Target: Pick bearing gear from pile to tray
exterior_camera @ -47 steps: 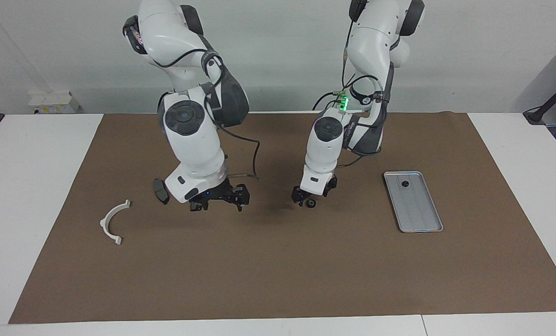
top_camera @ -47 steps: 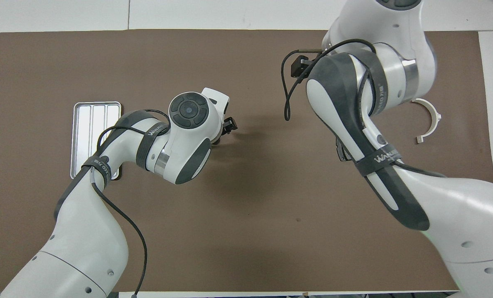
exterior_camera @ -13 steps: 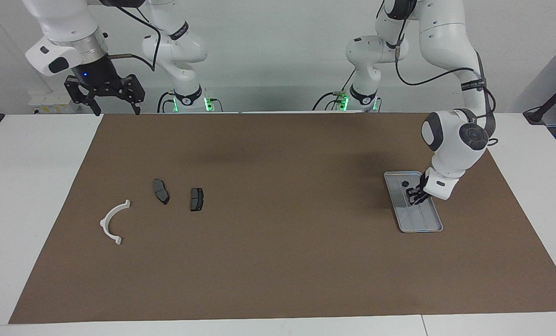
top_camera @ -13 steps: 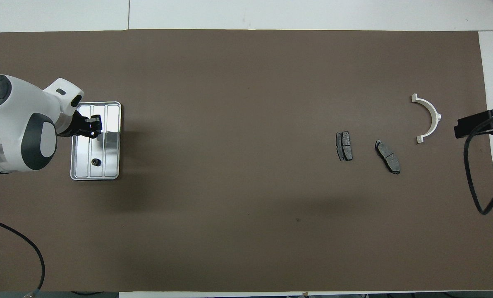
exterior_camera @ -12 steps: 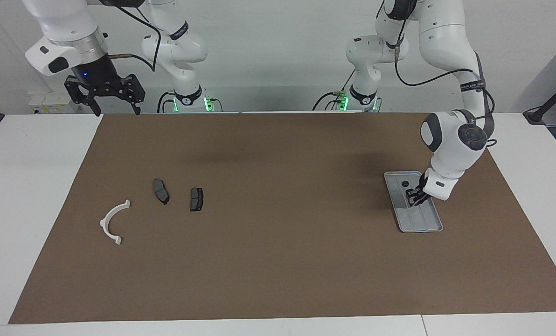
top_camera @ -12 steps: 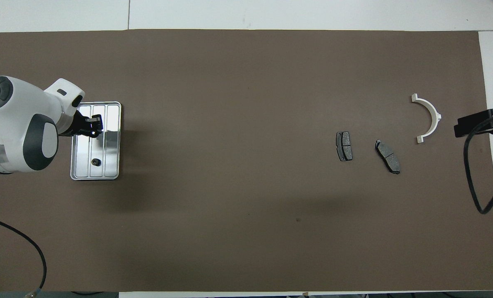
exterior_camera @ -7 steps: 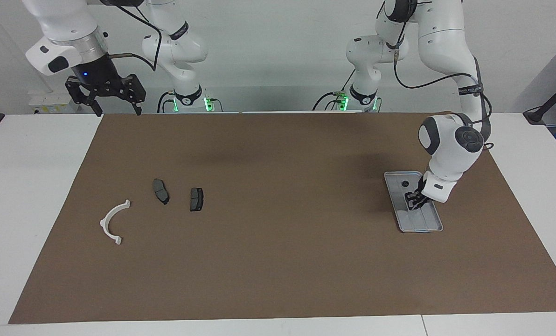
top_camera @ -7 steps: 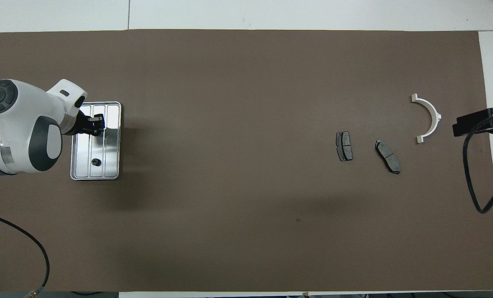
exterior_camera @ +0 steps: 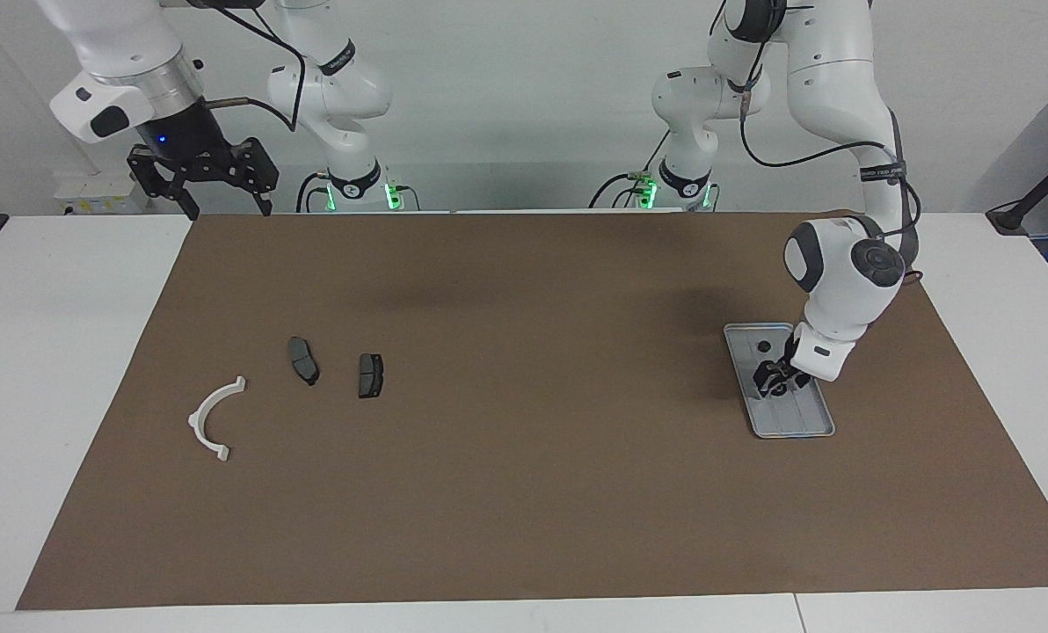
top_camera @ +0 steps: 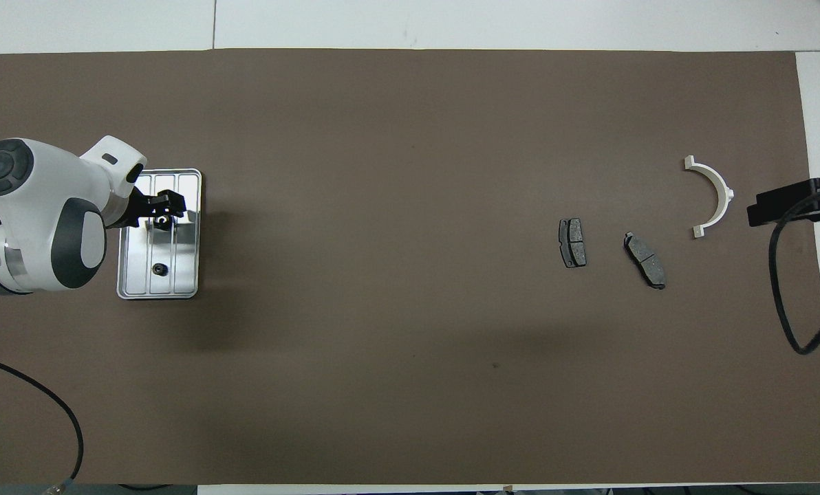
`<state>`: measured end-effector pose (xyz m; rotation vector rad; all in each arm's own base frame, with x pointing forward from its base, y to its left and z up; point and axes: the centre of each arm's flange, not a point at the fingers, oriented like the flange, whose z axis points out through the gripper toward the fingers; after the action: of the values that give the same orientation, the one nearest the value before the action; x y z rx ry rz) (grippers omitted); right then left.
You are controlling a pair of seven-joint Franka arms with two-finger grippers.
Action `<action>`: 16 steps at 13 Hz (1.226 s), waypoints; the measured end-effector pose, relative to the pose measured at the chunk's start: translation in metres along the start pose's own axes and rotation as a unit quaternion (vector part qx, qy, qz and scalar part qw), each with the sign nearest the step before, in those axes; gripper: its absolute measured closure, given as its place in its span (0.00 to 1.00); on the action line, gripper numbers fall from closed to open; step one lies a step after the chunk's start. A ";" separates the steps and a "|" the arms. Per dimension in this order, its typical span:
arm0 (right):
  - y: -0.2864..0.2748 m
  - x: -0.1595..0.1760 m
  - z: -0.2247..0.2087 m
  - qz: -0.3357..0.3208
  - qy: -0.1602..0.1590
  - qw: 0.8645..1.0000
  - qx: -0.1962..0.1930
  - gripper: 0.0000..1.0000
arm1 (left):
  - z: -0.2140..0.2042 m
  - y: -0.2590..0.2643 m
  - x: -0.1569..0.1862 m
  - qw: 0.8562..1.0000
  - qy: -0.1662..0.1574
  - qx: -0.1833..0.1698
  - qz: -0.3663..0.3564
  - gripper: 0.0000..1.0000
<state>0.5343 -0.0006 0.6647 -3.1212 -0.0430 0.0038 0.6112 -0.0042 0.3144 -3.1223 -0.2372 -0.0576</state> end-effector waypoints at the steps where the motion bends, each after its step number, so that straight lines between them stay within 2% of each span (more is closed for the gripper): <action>1: 0.000 0.000 0.000 0.000 0.000 1.000 0.000 0.00 | -0.019 -0.001 0.004 1.000 -0.005 0.002 -0.001 0.00; 3: 0.001 0.000 0.000 0.001 0.000 1.000 0.000 0.00 | -0.080 -0.008 0.006 1.000 -0.016 0.006 -0.006 0.00; 6: 0.001 0.000 0.000 0.001 0.000 1.000 0.000 0.00 | -0.195 -0.013 -0.006 0.999 -0.031 0.012 -0.007 0.00; 8: 0.002 0.000 0.000 0.002 0.000 1.000 0.000 0.00 | -0.246 -0.011 -0.020 1.000 -0.022 0.011 0.004 0.00; 10: 0.002 0.000 0.000 0.002 0.000 1.000 0.000 0.00 | -0.266 -0.010 -0.031 1.000 -0.017 0.011 0.018 0.00; 12: 0.002 0.000 0.000 0.002 0.000 1.000 0.000 0.00 | -0.265 -0.011 -0.032 0.999 -0.018 0.011 0.031 0.00; 16: 0.002 0.000 -0.001 0.002 0.001 1.000 0.000 0.00 | -0.275 -0.013 -0.048 0.998 -0.043 0.014 0.049 0.00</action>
<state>0.5339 -0.0030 0.6652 -3.1213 -0.0359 0.0022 0.5523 -0.0021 0.5878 -3.1064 -0.0846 0.0815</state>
